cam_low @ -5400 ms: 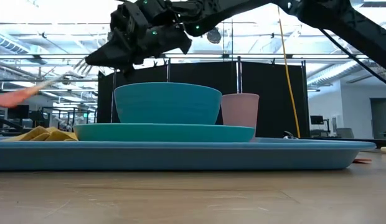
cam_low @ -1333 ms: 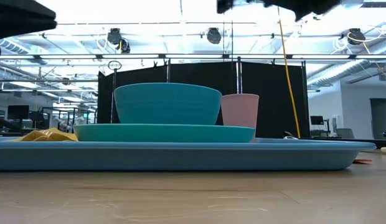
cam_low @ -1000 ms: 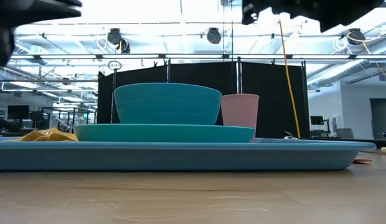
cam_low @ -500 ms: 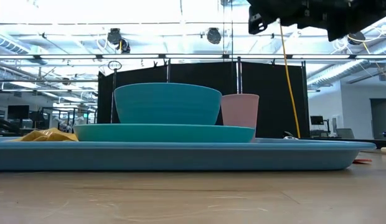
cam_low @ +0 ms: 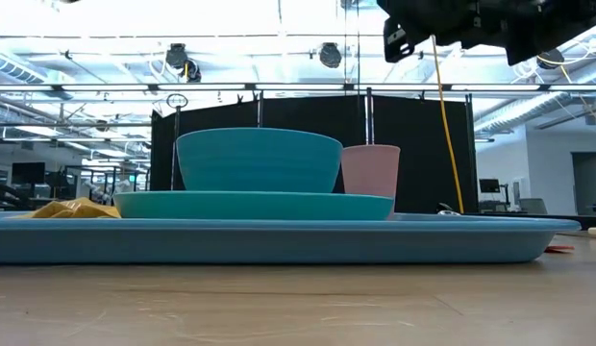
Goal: Set up tray
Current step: Put the orange fork on the yellow napkin
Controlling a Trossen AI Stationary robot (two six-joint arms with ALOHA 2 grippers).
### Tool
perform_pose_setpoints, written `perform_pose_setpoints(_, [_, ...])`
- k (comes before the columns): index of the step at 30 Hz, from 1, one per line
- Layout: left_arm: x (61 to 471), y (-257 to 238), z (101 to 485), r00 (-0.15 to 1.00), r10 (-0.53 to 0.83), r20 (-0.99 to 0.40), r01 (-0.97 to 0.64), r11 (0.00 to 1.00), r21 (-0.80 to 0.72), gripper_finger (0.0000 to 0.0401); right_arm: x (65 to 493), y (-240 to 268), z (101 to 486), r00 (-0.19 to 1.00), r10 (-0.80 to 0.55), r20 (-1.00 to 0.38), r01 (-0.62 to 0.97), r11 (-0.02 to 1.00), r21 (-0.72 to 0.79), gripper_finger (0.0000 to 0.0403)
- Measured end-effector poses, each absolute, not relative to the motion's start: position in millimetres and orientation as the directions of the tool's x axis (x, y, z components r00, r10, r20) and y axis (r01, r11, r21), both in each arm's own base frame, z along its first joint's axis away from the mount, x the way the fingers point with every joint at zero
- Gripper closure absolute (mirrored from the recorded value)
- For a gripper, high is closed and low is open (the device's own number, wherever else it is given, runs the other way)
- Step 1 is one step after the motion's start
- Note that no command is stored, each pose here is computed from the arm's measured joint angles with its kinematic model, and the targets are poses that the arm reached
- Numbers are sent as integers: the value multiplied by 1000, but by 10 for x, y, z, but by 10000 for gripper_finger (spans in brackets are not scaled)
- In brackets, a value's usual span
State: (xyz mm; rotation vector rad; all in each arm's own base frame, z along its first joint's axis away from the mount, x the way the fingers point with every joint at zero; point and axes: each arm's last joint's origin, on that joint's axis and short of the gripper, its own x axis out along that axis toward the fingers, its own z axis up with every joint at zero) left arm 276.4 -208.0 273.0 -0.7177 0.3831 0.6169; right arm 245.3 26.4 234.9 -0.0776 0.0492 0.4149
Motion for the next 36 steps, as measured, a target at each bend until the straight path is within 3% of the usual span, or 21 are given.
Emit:
perform_pose_setpoints(4, [2666,-1977,2693,652,376,-659,-740,507,-442,376,2451,265,2318,911,401,-96,-407,912,-45,403])
perform_pose_setpoints(13, [2377,-1813,2175,352,347,-869,-922,286,-260,317,2438,361,2313,894,437,-101,-441,897,-30,403])
perform_pose_setpoints(17, [2305,-1767,2031,291,339,-895,-950,211,-229,294,2429,415,2313,884,456,-102,-461,887,-31,403])
perform_pose_setpoints(22, [2279,-1732,1965,255,333,-908,-962,187,-201,276,2414,492,2304,868,484,-110,-490,871,-34,403])
perform_pose_setpoints(36, [2159,-1672,1763,131,282,-951,-989,109,-104,274,2381,628,2298,839,531,-116,-542,834,-104,403])
